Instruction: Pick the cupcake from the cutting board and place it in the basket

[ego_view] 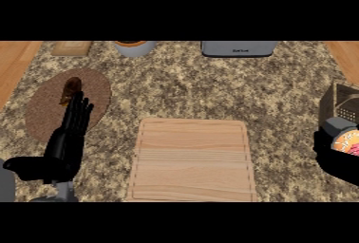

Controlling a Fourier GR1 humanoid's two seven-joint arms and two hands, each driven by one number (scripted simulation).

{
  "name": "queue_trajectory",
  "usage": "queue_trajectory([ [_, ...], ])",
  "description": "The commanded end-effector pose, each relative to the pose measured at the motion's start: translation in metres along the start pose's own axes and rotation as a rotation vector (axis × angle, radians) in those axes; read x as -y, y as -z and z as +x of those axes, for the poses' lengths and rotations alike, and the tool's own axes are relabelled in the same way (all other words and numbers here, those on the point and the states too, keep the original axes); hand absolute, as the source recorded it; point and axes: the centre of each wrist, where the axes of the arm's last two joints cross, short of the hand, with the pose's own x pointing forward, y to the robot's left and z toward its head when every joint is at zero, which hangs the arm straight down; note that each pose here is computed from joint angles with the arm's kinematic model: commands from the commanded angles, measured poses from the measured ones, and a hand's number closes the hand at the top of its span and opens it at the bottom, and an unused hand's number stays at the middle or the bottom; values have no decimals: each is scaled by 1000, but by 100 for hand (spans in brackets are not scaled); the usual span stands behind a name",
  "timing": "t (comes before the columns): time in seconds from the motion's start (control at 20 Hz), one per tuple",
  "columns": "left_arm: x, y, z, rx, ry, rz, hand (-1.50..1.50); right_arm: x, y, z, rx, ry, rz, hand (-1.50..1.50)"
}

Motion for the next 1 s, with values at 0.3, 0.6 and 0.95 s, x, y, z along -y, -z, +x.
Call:
queue_trajectory([
  [0.3, 11, -7, -19, -7, 3, -15, 0, 36, 60, -68, -80, 24, 9, 150],
  [0.6, 3, 10, 2, 8, 4, -24, 0, 41, 58, -93, -90, -64, 51, 150],
  [0.95, 3, -4, 19, -15, 1, -18, 0, 21, 71, -127, -115, -105, 92, 150],
])
